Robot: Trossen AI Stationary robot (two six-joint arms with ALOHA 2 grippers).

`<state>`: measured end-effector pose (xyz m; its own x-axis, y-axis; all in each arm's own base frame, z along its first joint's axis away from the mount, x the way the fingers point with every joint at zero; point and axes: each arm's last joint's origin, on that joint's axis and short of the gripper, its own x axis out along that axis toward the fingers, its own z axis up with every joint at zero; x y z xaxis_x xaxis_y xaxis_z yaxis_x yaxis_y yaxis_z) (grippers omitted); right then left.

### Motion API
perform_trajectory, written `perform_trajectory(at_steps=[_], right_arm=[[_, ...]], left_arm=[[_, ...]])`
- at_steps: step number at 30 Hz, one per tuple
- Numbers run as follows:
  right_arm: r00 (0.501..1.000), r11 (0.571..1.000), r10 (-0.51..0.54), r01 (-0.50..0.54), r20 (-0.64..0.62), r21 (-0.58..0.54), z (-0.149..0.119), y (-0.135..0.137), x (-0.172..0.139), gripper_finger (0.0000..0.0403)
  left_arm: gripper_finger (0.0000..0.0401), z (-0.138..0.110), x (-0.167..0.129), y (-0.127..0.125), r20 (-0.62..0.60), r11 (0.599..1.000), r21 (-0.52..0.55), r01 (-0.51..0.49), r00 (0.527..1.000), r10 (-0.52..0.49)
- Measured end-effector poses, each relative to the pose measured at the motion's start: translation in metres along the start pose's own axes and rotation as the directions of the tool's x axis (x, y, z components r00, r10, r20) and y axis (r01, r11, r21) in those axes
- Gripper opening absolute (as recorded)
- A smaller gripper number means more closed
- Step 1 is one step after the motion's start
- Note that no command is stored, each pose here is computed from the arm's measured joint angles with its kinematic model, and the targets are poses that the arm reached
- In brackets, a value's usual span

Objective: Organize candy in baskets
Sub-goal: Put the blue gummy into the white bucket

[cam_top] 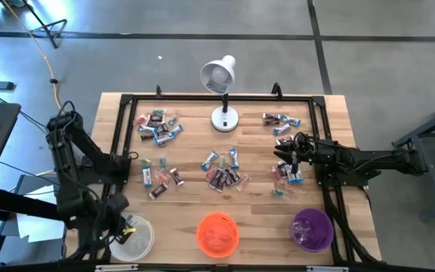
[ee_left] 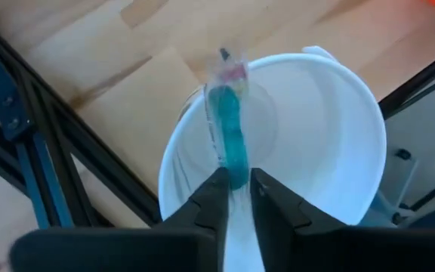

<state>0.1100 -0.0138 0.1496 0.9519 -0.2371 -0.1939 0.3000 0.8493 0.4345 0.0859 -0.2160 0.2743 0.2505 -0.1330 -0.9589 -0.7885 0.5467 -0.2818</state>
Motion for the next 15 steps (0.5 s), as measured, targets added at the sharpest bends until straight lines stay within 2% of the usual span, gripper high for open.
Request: perform_trajectory(at_steps=[7, 12, 15], right_arm=[[1.0, 1.0, 0.0, 0.0, 0.0, 0.0, 0.0, 0.0, 0.0, 0.0152], [1.0, 1.0, 0.0, 0.0, 0.0, 0.0, 0.0, 0.0, 0.0, 0.0152], [1.0, 1.0, 0.0, 0.0, 0.0, 0.0, 0.0, 0.0, 0.0, 0.0152]], left_arm=[[0.0114, -0.0043, 0.0001, -0.0008, 0.007, 0.998, 0.051, 0.035, 0.999, -0.036], [0.0118, -0.0026, 0.0002, 0.0017, 0.026, 0.997, 0.075, 0.009, 1.0, -0.011], [0.0116, 0.005, -0.0001, 0.0075, 0.12, 0.995, 0.09, -0.047, 0.992, 0.036]])
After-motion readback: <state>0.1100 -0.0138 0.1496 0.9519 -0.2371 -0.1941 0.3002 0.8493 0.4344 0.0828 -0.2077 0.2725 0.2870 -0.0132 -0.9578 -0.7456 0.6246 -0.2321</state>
